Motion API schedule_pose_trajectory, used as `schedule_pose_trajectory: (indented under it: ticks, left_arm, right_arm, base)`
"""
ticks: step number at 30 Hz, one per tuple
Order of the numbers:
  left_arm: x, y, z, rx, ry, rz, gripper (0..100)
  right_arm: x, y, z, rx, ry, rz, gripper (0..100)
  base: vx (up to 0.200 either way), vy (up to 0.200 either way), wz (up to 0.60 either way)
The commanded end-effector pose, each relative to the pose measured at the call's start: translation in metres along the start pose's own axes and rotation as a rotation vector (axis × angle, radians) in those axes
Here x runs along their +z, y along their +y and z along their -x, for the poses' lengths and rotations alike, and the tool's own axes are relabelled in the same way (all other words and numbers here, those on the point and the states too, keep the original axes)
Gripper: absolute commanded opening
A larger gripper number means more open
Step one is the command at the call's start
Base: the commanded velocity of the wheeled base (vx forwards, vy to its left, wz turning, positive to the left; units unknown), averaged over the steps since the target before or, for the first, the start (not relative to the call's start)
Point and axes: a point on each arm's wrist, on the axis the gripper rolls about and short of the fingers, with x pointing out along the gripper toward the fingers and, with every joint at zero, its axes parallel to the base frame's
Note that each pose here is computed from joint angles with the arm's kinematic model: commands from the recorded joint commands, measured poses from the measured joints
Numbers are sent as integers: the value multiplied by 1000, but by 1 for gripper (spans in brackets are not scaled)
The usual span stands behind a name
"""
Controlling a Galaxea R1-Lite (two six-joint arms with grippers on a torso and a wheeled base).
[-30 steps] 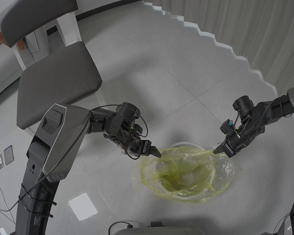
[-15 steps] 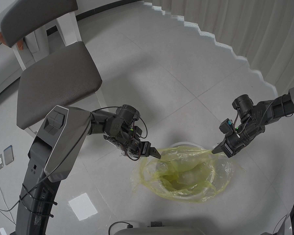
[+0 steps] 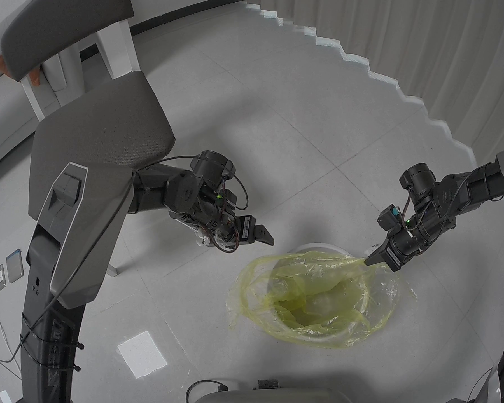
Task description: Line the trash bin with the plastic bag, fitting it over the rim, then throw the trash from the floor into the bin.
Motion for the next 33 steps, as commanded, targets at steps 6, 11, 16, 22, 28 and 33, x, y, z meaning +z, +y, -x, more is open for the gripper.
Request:
schedule_pose_trajectory:
  ticks: [6, 11, 16, 22, 28, 33]
  left_arm:
    - [4, -20, 16, -32, -45, 19, 100]
    - [2, -24, 14, -31, -41, 11, 100]
    - [-1, -27, 11, -20, -30, 7, 100]
    - [-10, -18, 2, 21, 28, -27, 100]
    - [-29, -1, -12, 34, 109, -93, 100]
    - [-44, 5, -45, 7, 88, -126, 100]
  right_arm:
    - [-1, 1, 0, 3, 4, -2, 0]
    - [-1, 1, 0, 3, 4, -2, 0]
    - [-1, 2, 3, 1, 2, -2, 0]
    - [-1, 4, 1, 6, 5, 2, 0]
    - [-2, 5, 0, 11, 10, 2, 0]
    - [-6, 6, -2, 17, 19, -4, 0]
  base:
    - [33, 0, 0]
    - [200, 0, 0]
    - [200, 0, 0]
    - [33, 0, 0]
    - [0, 0, 0]
    - [0, 0, 0]
